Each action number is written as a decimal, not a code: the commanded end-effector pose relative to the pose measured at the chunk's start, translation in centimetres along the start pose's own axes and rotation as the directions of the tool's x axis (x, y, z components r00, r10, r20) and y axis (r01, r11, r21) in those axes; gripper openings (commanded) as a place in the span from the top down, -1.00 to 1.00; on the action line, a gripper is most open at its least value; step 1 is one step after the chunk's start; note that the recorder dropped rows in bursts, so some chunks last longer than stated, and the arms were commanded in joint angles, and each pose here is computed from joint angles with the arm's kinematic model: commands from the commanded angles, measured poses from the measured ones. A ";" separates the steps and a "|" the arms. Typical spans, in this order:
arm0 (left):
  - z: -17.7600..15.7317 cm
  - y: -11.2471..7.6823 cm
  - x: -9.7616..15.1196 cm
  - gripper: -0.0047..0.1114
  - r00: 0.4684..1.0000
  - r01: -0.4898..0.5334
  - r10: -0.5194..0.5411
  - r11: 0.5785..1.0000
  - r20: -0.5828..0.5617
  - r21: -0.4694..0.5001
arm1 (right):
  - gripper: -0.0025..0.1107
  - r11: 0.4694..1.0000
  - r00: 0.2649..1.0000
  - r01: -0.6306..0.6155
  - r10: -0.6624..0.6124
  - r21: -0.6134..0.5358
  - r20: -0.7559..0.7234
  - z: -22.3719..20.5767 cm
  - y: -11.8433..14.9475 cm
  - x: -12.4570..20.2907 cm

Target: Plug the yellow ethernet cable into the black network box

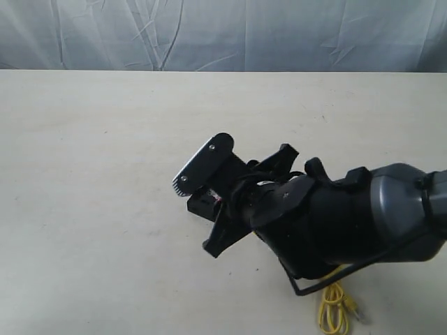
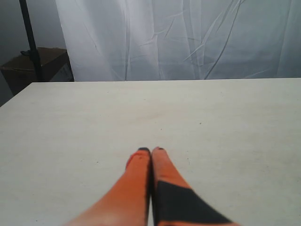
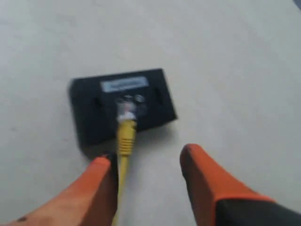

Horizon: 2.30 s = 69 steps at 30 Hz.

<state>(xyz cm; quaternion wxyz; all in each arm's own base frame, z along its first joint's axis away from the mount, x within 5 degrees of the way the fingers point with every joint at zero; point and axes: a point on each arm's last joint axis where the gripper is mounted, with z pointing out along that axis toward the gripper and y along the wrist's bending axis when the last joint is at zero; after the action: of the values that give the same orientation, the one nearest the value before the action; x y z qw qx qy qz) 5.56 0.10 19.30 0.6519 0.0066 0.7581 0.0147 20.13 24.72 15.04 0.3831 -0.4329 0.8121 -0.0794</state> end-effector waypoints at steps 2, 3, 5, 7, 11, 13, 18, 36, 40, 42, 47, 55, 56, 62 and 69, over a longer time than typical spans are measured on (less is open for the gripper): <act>0.0 -0.1 0.2 0.92 1.000 -0.002 0.002 1.000 -0.002 0.010 | 0.16 0.974 0.996 0.040 -0.021 0.223 -0.088 -0.7 -2.3 -0.4; 0.0 -0.1 0.2 0.92 1.000 -0.002 0.002 1.000 -0.002 0.010 | 0.16 0.973 0.996 0.053 -0.035 0.226 -0.082 -0.8 -2.2 -0.8; 0.0 -0.1 0.2 0.92 1.000 -0.002 0.002 1.000 -0.002 0.010 | 0.16 0.974 0.997 0.066 -0.053 0.216 -0.062 -1.2 -1.6 -1.3; 0.0 -0.1 0.2 0.92 1.000 -0.002 0.002 1.000 -0.002 0.010 | 0.16 0.975 0.996 0.084 -0.077 0.204 -0.039 -1.7 -0.5 -1.8; 0.0 -0.1 0.2 0.92 1.000 -0.002 0.002 1.000 -0.002 0.010 | 0.19 0.965 0.992 0.127 -0.126 0.229 -0.019 -2.5 0.5 -2.9; 0.0 -0.1 0.2 0.92 1.000 -0.002 0.002 1.000 -0.002 0.010 | 0.27 0.948 0.990 0.138 -0.134 0.287 -0.032 -2.7 -0.2 -3.5; 0.0 -0.1 0.2 0.92 1.000 -0.002 0.002 1.000 -0.002 0.010 | 0.40 0.819 0.983 0.167 -0.094 0.549 -0.158 -3.7 -4.1 -4.9; 0.0 -0.1 0.2 0.92 1.000 -0.002 0.002 1.000 -0.002 0.010 | 0.96 0.981 0.965 0.165 -0.138 -0.104 0.225 -0.9 0.5 -7.8; 0.0 -0.1 0.2 0.92 1.000 -0.002 0.002 1.000 -0.002 0.010 | 0.97 0.915 0.921 0.227 -0.090 -0.334 0.380 -2.4 2.5 -8.9; 0.0 -0.1 0.2 0.92 1.000 -0.002 0.002 1.000 -0.002 0.010 | 0.97 0.826 0.882 0.289 -0.033 -0.483 0.471 -3.8 3.9 -9.2; 0.0 -0.1 0.2 0.92 1.000 -0.002 0.002 1.000 -0.002 0.010 | 0.97 0.257 0.874 0.476 -0.245 -0.841 0.420 -7.9 5.0 -7.1; 0.0 -0.1 0.2 0.92 1.000 -0.002 0.002 1.000 -0.002 0.010 | 0.97 0.971 0.966 0.150 -0.185 -0.186 -0.182 -3.4 -1.6 -7.8; 0.0 -0.1 0.2 0.92 1.000 -0.002 0.002 1.000 -0.002 0.010 | 0.97 0.973 0.963 0.166 -0.194 -0.158 -0.186 -3.4 -1.2 -7.6; 0.0 -0.1 0.2 0.92 1.000 -0.002 0.002 1.000 -0.002 0.010 | 0.97 0.953 0.943 0.277 -0.244 0.123 -0.228 -2.4 1.7 -5.6; 0.0 -0.1 0.2 0.92 1.000 -0.002 0.002 1.000 -0.002 0.010 | 0.91 0.940 0.921 0.329 -0.298 0.091 -0.249 0.3 4.3 -4.2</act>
<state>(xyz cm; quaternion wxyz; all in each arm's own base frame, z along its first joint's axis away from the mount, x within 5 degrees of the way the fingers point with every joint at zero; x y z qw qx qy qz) 5.56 0.10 19.30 0.6519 0.0066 0.7581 0.0147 18.98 30.30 15.96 0.2912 -0.5100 0.7725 -0.2416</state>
